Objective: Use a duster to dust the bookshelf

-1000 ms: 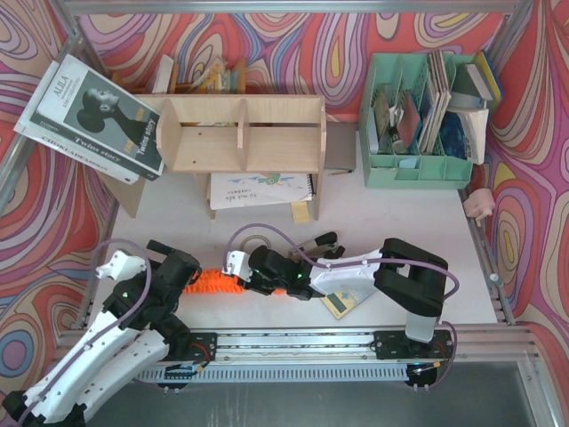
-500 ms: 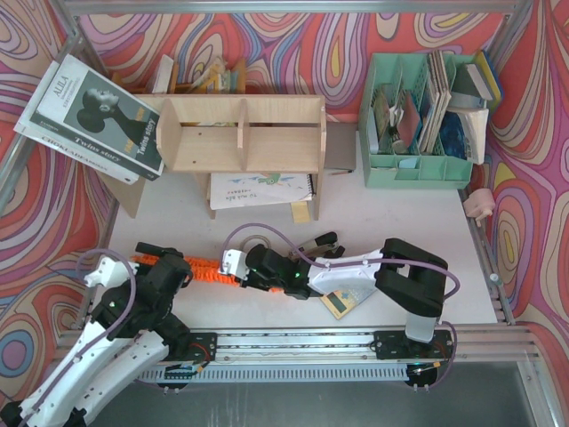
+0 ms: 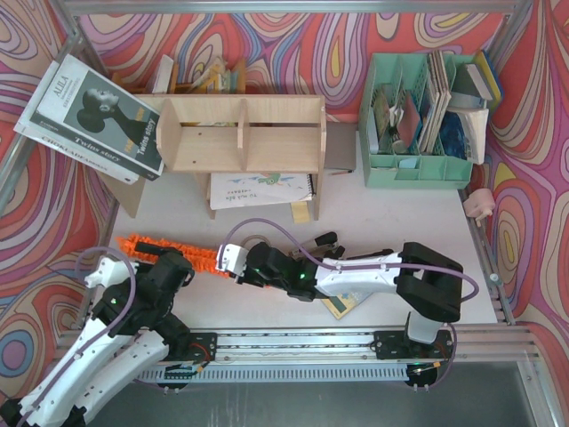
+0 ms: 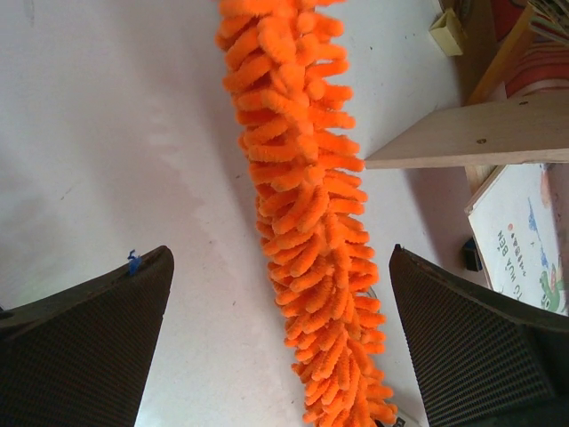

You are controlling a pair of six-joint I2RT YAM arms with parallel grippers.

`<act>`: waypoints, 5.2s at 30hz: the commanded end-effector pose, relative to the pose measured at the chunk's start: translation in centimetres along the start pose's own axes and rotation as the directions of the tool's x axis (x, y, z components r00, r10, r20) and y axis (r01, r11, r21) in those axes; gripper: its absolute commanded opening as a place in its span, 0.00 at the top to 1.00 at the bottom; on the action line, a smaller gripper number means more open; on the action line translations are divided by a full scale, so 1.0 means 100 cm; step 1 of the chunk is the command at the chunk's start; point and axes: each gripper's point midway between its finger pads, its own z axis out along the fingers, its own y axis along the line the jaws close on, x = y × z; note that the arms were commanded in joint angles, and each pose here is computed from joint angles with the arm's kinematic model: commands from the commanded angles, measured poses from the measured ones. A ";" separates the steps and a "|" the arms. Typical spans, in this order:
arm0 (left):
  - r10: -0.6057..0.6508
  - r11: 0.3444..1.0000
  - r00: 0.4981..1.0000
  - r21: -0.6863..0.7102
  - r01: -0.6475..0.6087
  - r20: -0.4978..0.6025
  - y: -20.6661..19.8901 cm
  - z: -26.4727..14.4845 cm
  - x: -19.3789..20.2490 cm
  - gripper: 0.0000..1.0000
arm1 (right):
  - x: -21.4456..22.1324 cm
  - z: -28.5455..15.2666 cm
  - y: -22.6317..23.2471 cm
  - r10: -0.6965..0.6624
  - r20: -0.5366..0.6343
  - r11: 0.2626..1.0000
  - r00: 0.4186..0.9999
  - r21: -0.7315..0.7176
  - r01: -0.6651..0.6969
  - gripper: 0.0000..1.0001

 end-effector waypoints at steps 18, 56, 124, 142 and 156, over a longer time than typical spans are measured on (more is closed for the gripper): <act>0.019 1.000 0.999 -0.011 -0.020 -0.039 -0.006 0.008 0.019 0.11 | -0.090 -0.036 -0.002 0.042 0.252 0.998 0.967 0.026 -0.051 0.98; -0.052 0.993 0.988 0.109 0.036 0.142 -0.036 -0.022 -0.053 1.00 | -0.089 -0.073 0.015 0.079 0.282 0.996 0.956 -0.072 -0.061 0.21; -0.195 0.959 0.974 0.231 0.166 0.112 -0.054 -0.058 -0.093 1.00 | -0.022 -0.043 0.023 0.079 0.122 0.997 0.989 -0.016 -0.077 0.73; -0.160 0.974 0.973 0.189 0.128 0.167 -0.034 -0.050 -0.095 0.79 | -0.023 -0.059 0.017 0.057 0.102 0.998 0.993 -0.011 -0.056 0.98; -0.093 0.979 0.962 0.197 0.042 0.258 -0.018 -0.053 -0.116 0.10 | 0.006 -0.072 0.003 0.064 0.034 0.994 0.997 0.083 -0.067 1.00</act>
